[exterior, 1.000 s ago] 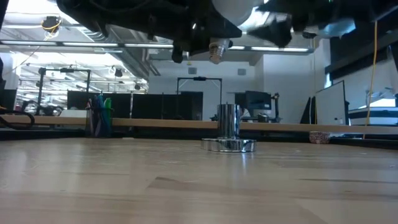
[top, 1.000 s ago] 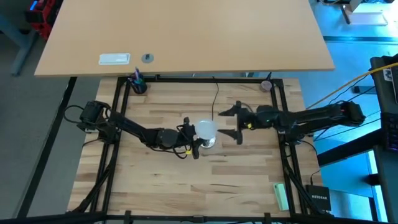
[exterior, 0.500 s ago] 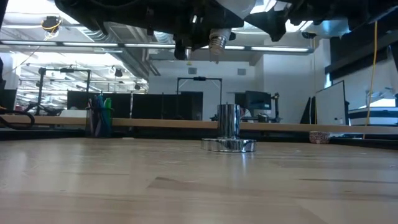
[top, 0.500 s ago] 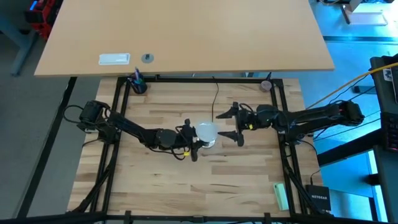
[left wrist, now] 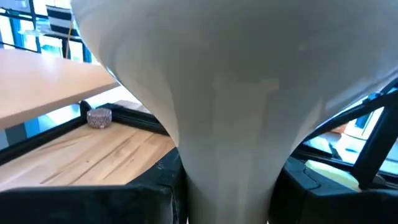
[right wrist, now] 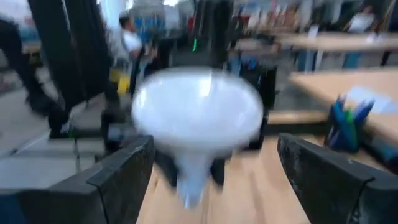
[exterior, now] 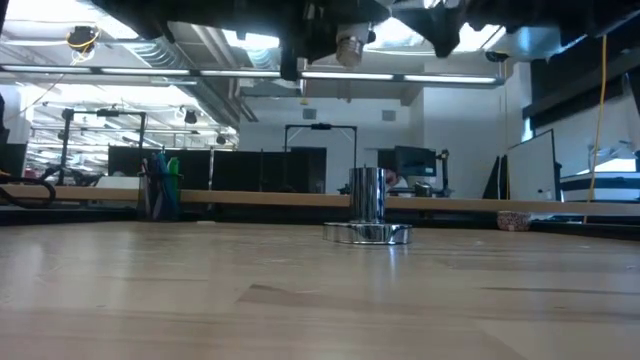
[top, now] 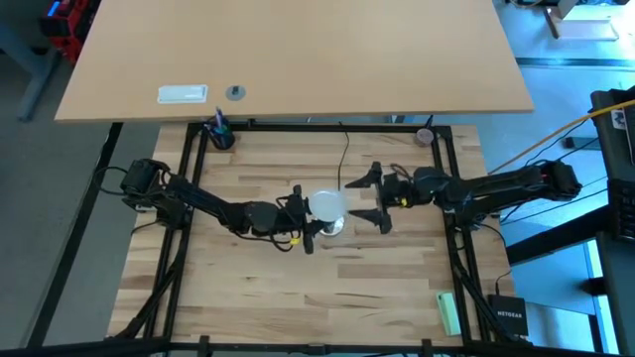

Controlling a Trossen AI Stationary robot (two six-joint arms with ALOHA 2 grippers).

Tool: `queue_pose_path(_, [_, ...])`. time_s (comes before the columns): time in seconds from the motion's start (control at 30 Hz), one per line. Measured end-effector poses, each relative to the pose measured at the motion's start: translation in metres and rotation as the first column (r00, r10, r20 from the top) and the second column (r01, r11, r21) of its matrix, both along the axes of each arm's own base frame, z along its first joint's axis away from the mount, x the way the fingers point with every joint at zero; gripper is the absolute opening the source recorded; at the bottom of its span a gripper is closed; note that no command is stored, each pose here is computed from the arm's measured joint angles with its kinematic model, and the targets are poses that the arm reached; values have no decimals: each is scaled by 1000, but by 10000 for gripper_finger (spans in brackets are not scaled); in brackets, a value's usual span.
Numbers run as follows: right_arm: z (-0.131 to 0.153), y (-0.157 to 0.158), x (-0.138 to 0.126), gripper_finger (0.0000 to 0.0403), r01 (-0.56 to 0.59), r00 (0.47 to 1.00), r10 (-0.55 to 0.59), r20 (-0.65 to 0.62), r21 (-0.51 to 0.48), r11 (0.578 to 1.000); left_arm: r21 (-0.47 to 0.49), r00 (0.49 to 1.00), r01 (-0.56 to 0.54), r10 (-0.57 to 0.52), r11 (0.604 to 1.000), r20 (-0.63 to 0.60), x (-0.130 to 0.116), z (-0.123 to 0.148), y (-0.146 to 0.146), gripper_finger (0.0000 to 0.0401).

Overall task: Screw lightbulb
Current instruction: Insert the lightbulb into the lamp

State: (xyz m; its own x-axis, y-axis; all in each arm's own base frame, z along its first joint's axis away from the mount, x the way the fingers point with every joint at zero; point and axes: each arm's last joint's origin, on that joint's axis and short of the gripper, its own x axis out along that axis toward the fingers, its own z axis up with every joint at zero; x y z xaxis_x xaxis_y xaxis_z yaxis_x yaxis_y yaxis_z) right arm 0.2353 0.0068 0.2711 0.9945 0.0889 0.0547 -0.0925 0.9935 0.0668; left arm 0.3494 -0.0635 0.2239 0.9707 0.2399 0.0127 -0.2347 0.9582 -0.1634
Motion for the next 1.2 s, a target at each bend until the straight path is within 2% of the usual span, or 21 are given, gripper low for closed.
queue_pose_path(0.07, [-1,-1,6,342,34,999,-34,41,2,999,2,1000,-1,1,1000,-8,0,-1,0,133])
queue_pose_path(0.17, [-3,0,17,342,13,995,-13,99,3,1000,1,1000,-2,2,1000,-5,0,-1,1,133])
queue_pose_path(0.37, [-1,1,30,342,-2,997,2,78,1,1000,-1,1000,0,0,1000,-21,0,-3,0,133])
queue_pose_path(0.63, [7,-1,17,342,45,999,-45,3,-10,999,-13,999,2,-2,1000,-34,0,-4,0,148])
queue_pose_path(0.8, [10,-2,10,342,62,998,-62,-18,-26,998,-13,999,-1,1,1000,-32,0,-4,1,132])
queue_pose_path(0.97, [16,-3,-11,342,94,991,-97,-95,-34,995,-7,999,-11,11,1000,-38,1,-5,5,132])
queue_pose_path(1.1, [10,-5,-25,342,136,965,-143,-219,-45,990,-26,998,-34,32,999,-47,2,-6,12,132])
queue_pose_path(1.2, [-5,-5,-27,342,144,961,-139,-241,0,990,-23,999,-6,5,1000,-48,3,-6,12,132])
